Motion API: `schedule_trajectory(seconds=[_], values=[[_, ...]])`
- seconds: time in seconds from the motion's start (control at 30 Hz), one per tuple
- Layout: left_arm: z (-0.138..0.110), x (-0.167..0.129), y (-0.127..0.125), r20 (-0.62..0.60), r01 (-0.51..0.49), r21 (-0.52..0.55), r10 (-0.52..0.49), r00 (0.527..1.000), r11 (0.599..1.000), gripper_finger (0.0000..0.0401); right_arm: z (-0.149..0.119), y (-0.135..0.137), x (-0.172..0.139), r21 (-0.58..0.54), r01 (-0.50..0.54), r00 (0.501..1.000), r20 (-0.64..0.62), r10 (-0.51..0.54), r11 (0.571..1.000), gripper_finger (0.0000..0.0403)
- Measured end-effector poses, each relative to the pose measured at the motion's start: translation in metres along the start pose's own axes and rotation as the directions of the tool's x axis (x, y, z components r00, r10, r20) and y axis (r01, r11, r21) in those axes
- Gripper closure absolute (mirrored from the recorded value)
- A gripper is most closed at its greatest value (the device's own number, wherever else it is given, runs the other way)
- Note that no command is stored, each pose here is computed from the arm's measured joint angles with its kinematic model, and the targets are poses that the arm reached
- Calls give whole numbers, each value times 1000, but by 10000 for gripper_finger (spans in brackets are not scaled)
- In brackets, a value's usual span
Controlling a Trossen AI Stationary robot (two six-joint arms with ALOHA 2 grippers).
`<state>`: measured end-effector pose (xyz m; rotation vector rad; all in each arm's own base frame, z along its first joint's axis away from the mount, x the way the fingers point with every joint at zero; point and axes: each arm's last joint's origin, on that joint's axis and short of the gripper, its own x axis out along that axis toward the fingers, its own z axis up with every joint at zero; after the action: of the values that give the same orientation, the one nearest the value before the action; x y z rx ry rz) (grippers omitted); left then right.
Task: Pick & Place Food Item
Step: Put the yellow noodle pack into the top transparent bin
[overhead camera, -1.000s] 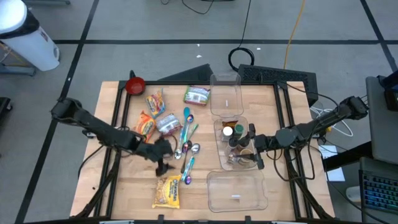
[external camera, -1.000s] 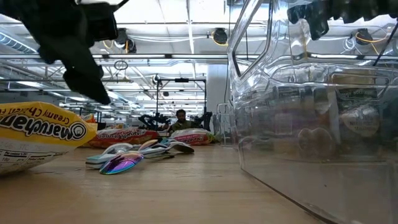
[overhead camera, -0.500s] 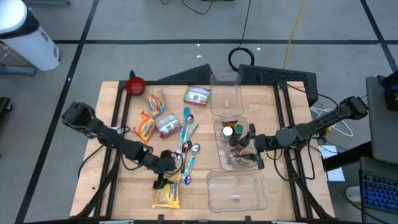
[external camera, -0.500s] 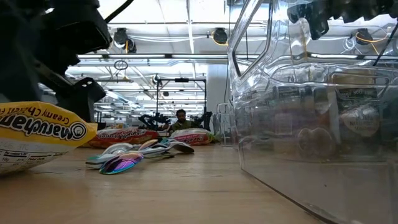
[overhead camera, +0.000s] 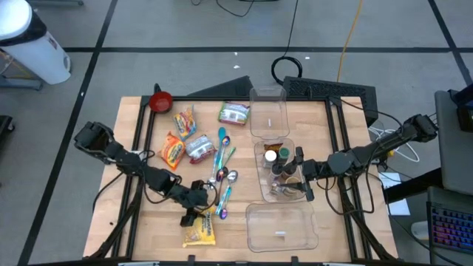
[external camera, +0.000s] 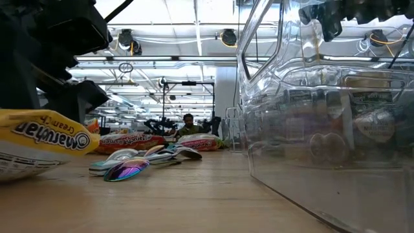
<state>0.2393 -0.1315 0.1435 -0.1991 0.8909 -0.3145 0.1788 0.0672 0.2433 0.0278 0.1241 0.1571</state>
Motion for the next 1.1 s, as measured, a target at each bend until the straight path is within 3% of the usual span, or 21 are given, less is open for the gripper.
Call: schedule_trajectory(seconds=[0.17,0.37,0.5,0.63,0.77,0.93,1.1], values=[[0,0,1,0,-2,-69,2,1000,998,272,0,0,0,0,0,1000,-1,0,1000,165],[8,-10,3,26,57,-48,-56,998,997,379,0,0,0,0,0,1000,-1,0,1000,165],[17,-27,1,104,51,-31,-48,993,998,391,0,0,0,1,0,1000,0,0,1000,165],[28,-50,-1,240,-40,83,19,971,996,397,1,0,0,2,0,1000,6,0,1000,165],[38,-78,0,413,-261,138,184,892,956,396,6,1,1,16,-4,998,67,3,1000,165],[48,-109,3,580,-521,127,363,729,844,395,14,1,8,-10,31,983,179,-28,999,165],[63,-127,10,692,-637,105,404,598,764,397,12,-12,21,-28,173,963,215,-163,985,165]])
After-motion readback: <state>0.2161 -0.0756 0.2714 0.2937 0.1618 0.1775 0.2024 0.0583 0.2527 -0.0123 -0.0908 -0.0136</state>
